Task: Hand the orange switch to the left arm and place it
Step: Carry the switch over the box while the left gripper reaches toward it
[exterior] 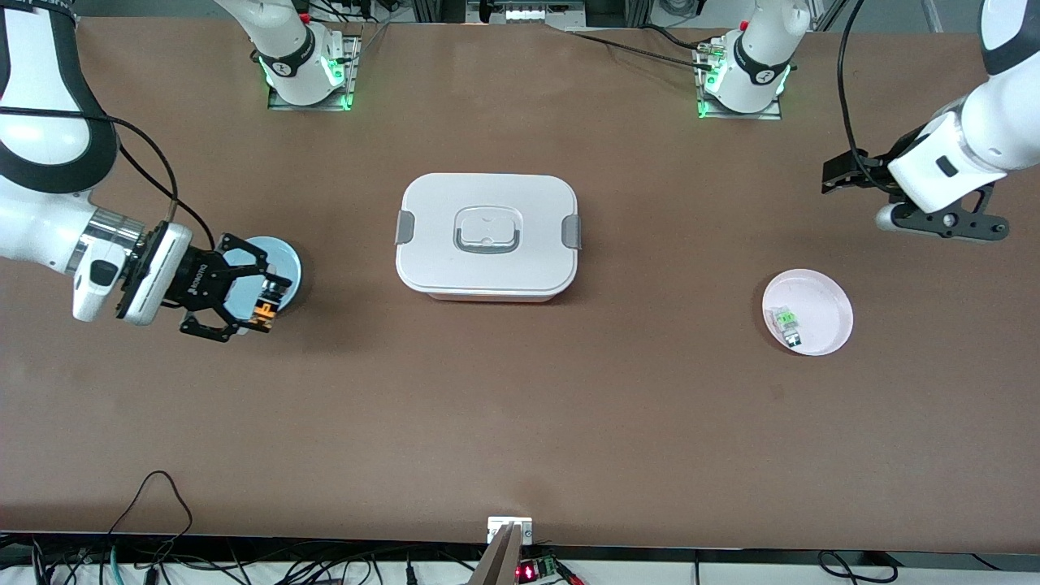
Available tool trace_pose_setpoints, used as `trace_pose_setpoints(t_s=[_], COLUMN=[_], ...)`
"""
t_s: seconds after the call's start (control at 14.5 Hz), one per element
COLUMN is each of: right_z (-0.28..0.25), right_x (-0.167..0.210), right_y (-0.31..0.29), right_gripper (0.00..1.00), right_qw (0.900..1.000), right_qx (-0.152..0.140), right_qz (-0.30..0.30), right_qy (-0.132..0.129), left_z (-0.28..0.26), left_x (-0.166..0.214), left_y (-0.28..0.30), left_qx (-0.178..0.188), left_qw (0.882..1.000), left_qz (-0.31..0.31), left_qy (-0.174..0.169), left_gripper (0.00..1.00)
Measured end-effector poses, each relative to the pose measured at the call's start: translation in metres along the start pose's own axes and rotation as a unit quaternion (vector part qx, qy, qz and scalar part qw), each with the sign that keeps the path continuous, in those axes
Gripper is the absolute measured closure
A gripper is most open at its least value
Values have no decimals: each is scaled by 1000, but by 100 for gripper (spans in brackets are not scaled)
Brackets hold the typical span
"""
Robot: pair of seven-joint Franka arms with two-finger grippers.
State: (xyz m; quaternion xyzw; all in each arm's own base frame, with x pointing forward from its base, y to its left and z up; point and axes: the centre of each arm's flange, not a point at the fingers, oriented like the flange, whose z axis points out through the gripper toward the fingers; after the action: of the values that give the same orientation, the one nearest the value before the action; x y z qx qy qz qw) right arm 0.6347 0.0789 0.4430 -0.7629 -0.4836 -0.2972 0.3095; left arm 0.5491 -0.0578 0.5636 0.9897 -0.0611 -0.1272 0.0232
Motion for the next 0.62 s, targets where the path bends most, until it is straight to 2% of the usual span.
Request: trace_pose_setpoints(t_s=[0.21, 0.28, 0.41, 0.62], right_z=[28, 36, 51, 71], right_x=[30, 38, 52, 68], right_y=[-20, -27, -40, -56], right_gripper=[26, 26, 26, 26], right_qw=[996, 994, 991, 983], right_qx=[26, 35, 49, 65], right_qz=[-45, -52, -63, -92], right_qy=[75, 92, 111, 145], left_z=[11, 14, 22, 36], left_x=[5, 6, 6, 10], left_y=[10, 13, 22, 42], left_qx=[-35, -48, -84, -175], left_qw=[999, 998, 995, 980], left_qz=[8, 10, 17, 34], left_qy=[-19, -26, -50, -94], left_gripper=[0, 0, 0, 0])
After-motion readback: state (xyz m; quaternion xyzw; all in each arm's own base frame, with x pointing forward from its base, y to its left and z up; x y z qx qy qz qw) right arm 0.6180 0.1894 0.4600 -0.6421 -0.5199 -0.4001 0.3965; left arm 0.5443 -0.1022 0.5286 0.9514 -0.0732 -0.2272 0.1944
